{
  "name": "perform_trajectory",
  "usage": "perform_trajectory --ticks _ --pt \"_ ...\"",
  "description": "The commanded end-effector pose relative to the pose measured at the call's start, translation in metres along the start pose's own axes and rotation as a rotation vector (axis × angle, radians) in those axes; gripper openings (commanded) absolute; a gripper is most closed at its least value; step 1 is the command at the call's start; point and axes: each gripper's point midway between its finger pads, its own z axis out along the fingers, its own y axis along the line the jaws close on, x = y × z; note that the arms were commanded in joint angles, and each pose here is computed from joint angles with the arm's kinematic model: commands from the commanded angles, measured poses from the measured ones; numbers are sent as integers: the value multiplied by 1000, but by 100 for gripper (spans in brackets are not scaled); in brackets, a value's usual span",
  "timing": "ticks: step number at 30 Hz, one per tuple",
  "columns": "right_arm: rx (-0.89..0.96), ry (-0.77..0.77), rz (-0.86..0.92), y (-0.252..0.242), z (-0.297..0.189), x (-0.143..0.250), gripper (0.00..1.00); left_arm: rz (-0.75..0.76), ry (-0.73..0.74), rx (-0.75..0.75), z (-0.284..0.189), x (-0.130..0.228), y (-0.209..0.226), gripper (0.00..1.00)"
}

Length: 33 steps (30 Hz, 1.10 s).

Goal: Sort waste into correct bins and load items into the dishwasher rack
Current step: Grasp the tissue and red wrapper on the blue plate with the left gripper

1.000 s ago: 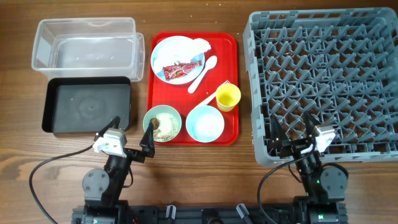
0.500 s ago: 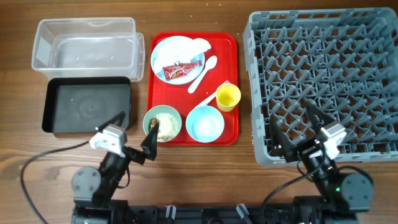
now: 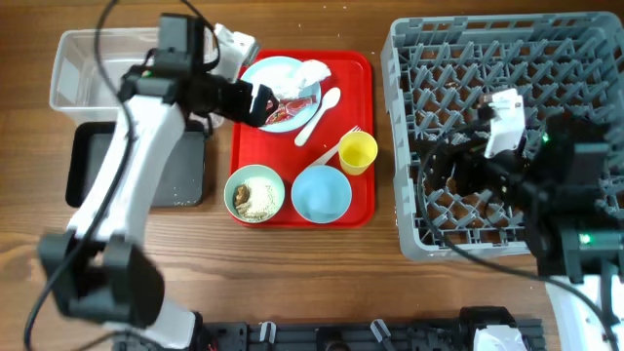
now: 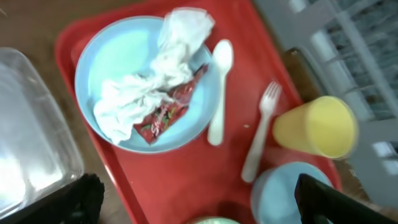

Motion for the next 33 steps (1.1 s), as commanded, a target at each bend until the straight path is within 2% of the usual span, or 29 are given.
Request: perform_trajectory --ticks 1,6,11,19,22,24,25,26,27,28,30,33 --pt "-19 50 13 -2 10 5 100 18 -37 -1 38 -17 16 100" --pt "-18 140 57 -10 24 22 100 160 -145 -132 82 -48 50 100" --pt "-18 153 64 -10 24 25 100 275 -53 -201 133 -30 43 100" --pt "-17 158 66 -10 24 27 100 241 85 -162 181 16 47 100" --pt "-18 159 66 -10 24 27 100 138 119 -145 195 32 48 100" --pt "-18 159 67 -10 24 27 100 128 121 -143 196 33 47 100" --pt "-18 159 67 -10 24 27 100 127 121 -142 196 33 47 84" --pt "-18 159 67 -10 24 27 100 125 130 -142 196 35 47 62" --pt "-18 159 67 -10 24 27 100 123 137 -140 196 37 47 31" --pt "-18 159 67 -10 24 27 99 113 142 -140 196 38 47 14" --pt "-18 159 67 -10 24 27 100 89 151 -139 195 41 46 4" --pt "-18 159 68 -10 24 27 100 31 117 -153 181 27 45 4"
